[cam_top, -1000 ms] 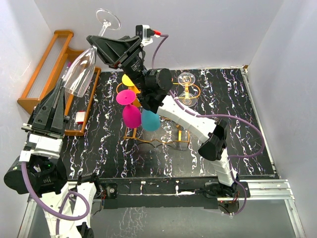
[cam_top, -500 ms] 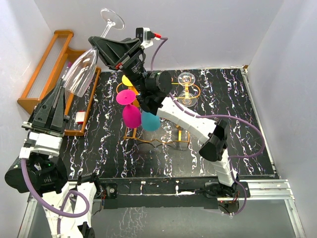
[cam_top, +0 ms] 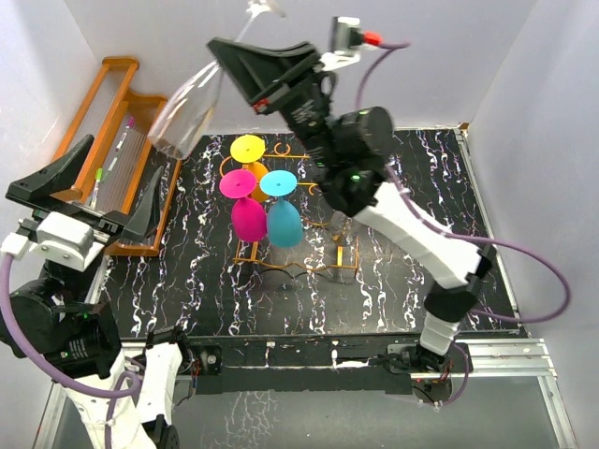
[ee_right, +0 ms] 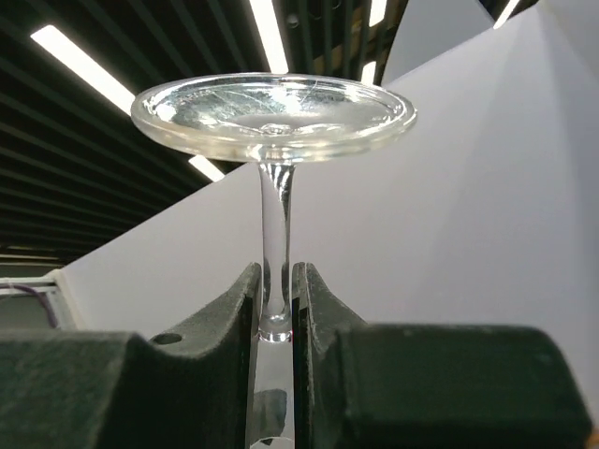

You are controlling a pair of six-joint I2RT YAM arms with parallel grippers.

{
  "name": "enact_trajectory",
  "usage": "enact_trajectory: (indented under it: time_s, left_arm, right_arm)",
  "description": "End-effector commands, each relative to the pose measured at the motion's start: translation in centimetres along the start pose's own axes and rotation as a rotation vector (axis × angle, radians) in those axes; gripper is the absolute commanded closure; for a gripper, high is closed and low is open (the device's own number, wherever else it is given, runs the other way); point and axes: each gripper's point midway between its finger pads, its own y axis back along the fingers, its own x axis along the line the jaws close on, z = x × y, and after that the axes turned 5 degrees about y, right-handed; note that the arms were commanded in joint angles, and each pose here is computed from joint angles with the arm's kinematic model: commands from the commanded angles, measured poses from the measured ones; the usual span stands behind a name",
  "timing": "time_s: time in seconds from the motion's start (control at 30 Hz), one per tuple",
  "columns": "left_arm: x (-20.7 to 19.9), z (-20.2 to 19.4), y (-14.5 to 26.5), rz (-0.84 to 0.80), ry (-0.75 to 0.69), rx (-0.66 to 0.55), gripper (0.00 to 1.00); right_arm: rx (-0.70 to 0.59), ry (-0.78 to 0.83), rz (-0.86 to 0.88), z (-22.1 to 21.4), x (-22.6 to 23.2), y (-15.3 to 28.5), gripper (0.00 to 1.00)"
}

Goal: Place the wine glass upside down on the wine glass rack

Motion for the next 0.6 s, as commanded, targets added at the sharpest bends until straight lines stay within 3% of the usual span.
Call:
enact_trajectory:
  time_s: [0.0,0.17,0.33,0.47,0.57]
  left_arm:
    - [0.7,-4.1,0.1,0.067,0.201,0.189,0.03]
    - [0.3,-8.1,0.5,0.094,0.427,0.449,0.03]
    - [-0.3,-12.9,1.0,0.055,0.540,0.672,0.03]
    - [0.3,-17.4,2.7,0.065,0.563,0.928,0.03]
    - [1.4,-19.6,4.1,0.135,0.528,1.006,0.03]
  right_arm:
    - [-0.042,0.314,-0.087,6.7,2.0,2.0,0.92]
    - [0.205,0.525,-0.215,5.8,0.6,7.6,0.92]
    - [0.590,0.536,-0.315,0.1,-2.7,18.4,0.92]
    - [0.682,0.495,-0.351,-1.5,-3.2,26.4,0.92]
    - [0.714,0.485,-0.397,-1.9,-4.0,30.2,0.92]
